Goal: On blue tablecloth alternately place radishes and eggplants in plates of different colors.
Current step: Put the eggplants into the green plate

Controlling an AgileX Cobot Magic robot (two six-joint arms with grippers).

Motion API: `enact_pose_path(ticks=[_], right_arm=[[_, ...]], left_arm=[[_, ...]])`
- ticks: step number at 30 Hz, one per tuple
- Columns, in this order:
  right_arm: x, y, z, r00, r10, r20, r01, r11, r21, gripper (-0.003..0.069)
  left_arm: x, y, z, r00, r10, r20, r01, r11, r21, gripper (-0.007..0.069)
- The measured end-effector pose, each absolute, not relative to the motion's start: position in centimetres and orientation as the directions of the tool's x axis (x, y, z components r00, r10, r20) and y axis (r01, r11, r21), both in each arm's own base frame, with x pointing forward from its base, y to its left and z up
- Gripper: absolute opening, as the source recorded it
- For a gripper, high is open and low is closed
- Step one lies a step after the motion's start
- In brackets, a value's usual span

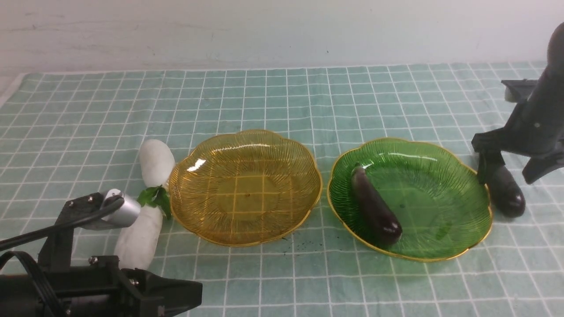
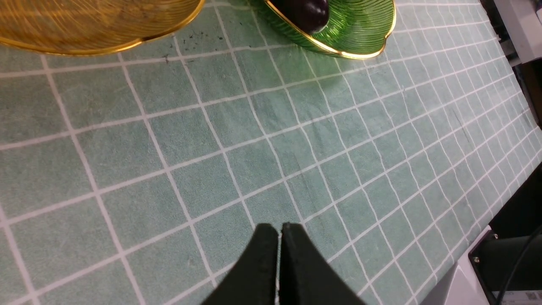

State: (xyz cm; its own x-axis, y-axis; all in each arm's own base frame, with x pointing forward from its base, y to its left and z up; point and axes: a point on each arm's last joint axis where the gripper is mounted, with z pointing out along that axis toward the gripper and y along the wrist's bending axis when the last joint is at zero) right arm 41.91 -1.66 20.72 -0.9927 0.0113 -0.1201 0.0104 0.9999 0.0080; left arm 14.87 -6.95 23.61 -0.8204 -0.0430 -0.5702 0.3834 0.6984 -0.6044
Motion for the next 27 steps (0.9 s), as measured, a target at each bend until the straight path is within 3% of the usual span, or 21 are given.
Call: enact_pose_path(ticks=[12,19,25,27], right_arm=[[44.8,-2.7,19.2,-0.929,0.116,-0.351,0.144,0.988,-0.054,0.059],[45.2,-2.9,17.3,-0.933,0.145,-0.329,0.175,0.982,-0.066,0.059],[45.2,-2.8,15.0,-0.956,0.146,-0.254,0.17,0.983,-0.073,0.0575],[45.2,-2.8,15.0,-0.959,0.136,-0.247,0.158,0.985,-0.07,0.0518]], left_arm=[[14.8,-7.0,23.6,-0.824,-0.036,-0.565,0.388,0.69,-0.611,-0.0007],[14.7,-7.1,23.6,-0.827,-0.032,-0.562,0.391,0.685,-0.615,-0.0007],[14.7,-7.1,23.6,-0.827,-0.032,-0.561,0.392,0.684,-0.615,-0.0007],[14.7,-7.1,23.6,-0.827,-0.031,-0.561,0.392,0.684,-0.615,-0.0007]])
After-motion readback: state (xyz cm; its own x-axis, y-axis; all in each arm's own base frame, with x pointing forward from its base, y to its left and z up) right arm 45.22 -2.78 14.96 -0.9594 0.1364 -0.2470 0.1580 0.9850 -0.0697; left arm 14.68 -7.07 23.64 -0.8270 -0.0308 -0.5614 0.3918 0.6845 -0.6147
